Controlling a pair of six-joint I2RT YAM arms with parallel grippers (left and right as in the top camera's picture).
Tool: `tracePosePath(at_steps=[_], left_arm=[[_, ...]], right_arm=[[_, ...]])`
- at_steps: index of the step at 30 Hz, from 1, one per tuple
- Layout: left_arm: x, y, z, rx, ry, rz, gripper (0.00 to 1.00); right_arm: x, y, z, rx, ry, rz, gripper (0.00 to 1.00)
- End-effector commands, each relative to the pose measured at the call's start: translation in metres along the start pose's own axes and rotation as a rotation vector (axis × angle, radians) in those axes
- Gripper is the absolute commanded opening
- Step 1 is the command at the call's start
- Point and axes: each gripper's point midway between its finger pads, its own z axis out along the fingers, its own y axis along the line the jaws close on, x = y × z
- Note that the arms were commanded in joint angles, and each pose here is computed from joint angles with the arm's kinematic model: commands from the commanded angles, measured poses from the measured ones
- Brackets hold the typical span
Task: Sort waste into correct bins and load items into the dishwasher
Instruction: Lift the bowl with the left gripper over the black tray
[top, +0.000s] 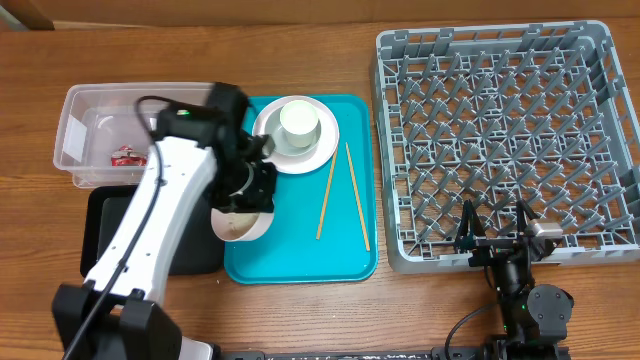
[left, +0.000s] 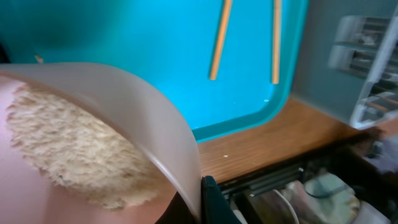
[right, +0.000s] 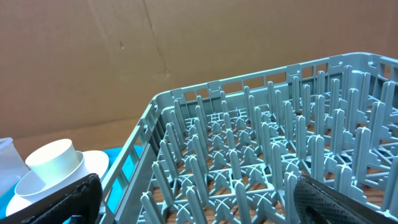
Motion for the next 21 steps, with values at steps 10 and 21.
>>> tracePosePath(at_steps=[10,21], left_arm=[[-0.026,0.075,-0.079,0.325,-0.322,-0.142,0.04],[-0.016,0.106,-0.091,0.650,-0.519,-0.206,0.04]], right_arm=[[0.002,-0.001,0.000,0.001,-0.005,-0.008,1.00],[0.002,-0.001,0.000,0.001,-0.005,-0.008,1.00]])
